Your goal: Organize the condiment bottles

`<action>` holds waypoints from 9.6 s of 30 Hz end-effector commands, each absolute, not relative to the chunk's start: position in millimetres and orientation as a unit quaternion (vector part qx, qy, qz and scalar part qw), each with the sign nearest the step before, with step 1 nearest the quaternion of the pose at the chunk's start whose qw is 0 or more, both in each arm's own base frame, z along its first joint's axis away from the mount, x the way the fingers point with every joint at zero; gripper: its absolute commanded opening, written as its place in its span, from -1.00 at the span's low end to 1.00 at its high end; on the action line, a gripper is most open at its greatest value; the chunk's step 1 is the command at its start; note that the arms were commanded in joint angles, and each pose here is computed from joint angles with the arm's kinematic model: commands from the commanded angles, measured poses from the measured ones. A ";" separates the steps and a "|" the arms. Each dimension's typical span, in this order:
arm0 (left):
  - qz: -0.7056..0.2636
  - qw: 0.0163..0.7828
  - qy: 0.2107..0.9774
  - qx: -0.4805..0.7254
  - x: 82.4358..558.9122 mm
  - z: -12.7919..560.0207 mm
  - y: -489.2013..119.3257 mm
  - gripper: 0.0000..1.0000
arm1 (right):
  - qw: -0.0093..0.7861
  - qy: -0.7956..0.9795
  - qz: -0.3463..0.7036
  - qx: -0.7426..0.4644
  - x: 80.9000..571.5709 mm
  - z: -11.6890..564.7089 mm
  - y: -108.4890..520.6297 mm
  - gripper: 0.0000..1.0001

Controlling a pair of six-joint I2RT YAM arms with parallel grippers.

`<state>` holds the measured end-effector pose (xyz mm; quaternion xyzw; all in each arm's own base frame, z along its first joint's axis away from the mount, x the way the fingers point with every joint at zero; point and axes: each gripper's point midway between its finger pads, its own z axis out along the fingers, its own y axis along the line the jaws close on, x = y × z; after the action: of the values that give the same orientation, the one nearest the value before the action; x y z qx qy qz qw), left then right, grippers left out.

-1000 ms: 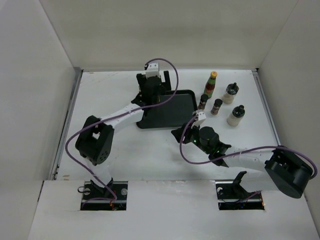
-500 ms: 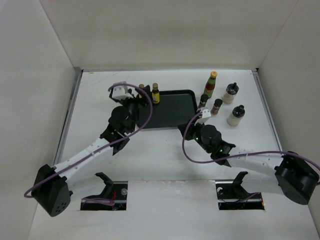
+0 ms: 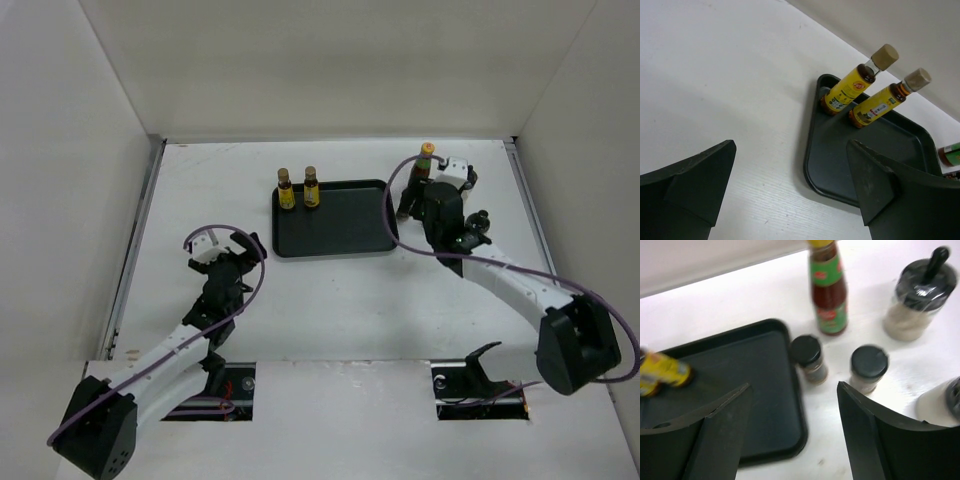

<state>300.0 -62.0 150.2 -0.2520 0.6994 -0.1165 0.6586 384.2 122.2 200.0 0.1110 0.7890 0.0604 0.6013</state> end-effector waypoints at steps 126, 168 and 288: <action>-0.191 0.612 0.687 -0.343 308.8 113.9 -48.6 1.00 | 0.626 0.772 0.106 -0.009 438.5 235.4 256.9 -0.23; -0.194 0.609 0.689 -0.341 309.8 113.6 -50.4 1.00 | 0.570 0.788 0.194 -0.127 440.7 195.1 441.9 0.41; -0.204 0.606 0.696 -0.326 315.2 113.1 -60.5 1.00 | 0.597 0.793 0.112 -0.040 470.8 144.6 383.1 0.35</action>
<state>306.6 -57.4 89.9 -0.3269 0.7203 -0.1833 0.5837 455.5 379.9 119.0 -0.0674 0.8161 0.1019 0.5649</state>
